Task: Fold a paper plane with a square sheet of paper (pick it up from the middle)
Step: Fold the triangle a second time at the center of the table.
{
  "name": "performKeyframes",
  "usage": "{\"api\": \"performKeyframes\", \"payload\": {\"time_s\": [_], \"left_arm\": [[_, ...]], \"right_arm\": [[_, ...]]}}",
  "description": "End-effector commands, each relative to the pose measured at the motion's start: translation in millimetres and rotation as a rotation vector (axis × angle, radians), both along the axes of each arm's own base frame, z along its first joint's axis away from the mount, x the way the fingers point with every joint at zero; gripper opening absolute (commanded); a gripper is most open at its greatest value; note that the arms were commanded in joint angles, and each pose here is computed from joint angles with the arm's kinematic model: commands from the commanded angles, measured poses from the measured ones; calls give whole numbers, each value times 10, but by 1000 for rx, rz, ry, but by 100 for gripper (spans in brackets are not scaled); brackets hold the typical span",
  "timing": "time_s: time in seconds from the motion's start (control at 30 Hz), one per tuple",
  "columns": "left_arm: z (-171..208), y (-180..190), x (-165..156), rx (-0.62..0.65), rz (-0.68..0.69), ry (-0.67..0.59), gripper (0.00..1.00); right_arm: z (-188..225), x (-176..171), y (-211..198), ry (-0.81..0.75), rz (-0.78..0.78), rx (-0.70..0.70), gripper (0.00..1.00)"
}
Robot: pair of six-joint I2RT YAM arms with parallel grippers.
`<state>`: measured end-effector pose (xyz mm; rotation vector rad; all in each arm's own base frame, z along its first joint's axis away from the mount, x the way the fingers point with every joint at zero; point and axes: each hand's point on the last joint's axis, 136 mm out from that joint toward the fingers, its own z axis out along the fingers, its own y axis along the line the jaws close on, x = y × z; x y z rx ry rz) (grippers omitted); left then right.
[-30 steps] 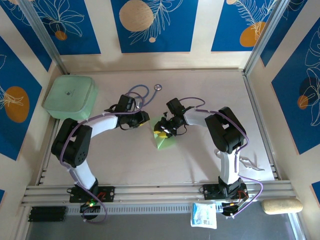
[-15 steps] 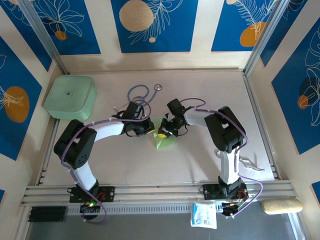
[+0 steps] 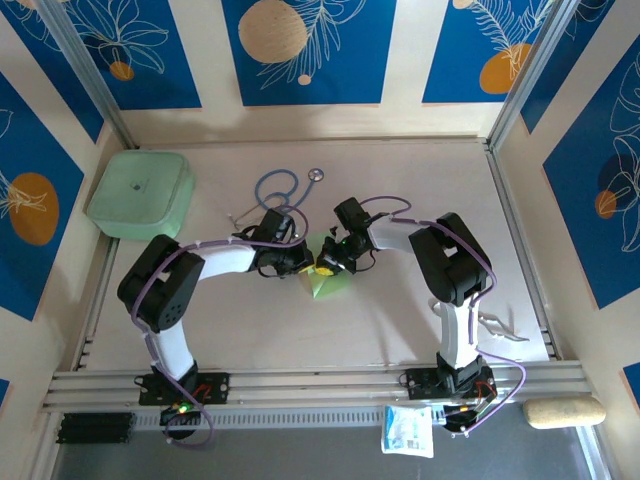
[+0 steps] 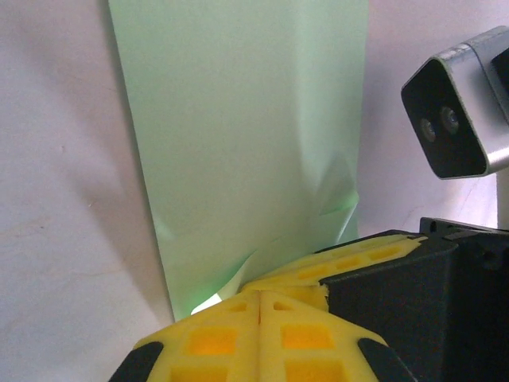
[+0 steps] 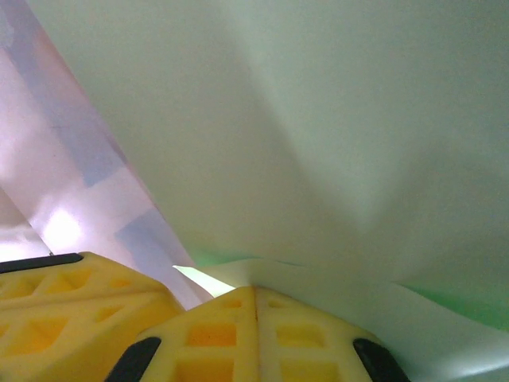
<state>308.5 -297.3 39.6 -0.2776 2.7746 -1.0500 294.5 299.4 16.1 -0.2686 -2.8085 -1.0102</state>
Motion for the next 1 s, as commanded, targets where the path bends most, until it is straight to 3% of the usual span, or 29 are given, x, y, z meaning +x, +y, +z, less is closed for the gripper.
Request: {"api": "performKeyframes", "payload": {"time_s": [0.0,0.43,0.73,0.97], "left_arm": [[-144,17,-58,41,5,29,0],[-376,185,-130,158,18,73,0],[-535,314,-232,255,-4,111,0],[-557,310,-251,274,-22,111,0]], "right_arm": [[-227,-159,-152,81,-7,-86,0],[-156,-139,-96,65,1,-50,0],[419,56,43,-146,68,112,1],[352,-48,-74,-183,96,122,1]]}}
